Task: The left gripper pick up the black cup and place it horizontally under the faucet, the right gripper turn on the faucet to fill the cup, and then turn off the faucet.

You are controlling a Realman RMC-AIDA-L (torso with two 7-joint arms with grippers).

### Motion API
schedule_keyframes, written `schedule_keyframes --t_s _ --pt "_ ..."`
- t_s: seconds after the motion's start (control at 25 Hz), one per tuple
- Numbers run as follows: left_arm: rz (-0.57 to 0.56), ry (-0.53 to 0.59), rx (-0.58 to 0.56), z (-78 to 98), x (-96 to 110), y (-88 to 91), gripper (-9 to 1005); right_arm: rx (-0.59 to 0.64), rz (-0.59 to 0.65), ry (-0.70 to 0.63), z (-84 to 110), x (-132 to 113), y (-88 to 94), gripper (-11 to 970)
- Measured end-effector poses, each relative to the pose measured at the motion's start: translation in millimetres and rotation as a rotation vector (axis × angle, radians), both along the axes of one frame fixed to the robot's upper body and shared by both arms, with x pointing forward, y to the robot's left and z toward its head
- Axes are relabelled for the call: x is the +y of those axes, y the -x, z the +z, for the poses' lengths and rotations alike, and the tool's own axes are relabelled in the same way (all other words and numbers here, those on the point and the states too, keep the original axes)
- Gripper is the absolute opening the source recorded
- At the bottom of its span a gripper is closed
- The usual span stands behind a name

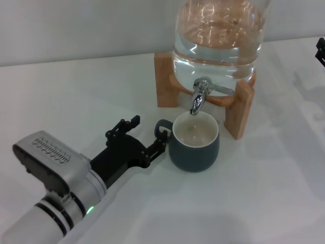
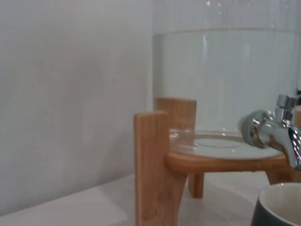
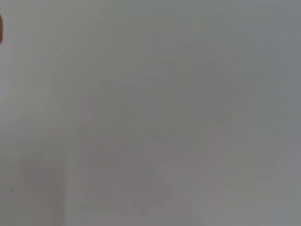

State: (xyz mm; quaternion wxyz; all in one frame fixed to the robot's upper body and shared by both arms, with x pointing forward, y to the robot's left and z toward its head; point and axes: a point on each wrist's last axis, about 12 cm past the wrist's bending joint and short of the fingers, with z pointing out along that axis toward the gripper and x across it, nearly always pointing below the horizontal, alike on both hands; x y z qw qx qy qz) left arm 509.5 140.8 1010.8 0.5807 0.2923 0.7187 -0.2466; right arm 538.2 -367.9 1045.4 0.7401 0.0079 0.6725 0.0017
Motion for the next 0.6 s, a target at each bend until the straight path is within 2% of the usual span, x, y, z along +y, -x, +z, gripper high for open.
schedule_keyframes --t_s 0.4,0.6 --pt "0.054 0.061 -0.025 -0.9 15 9.5 776 0.001 0.006 0.003 -1.3 0 3.0 841" --pt "0.142 0.131 -0.071 1.6 36 13.8 776 -0.004 0.007 0.004 -1.1 0 4.2 841"
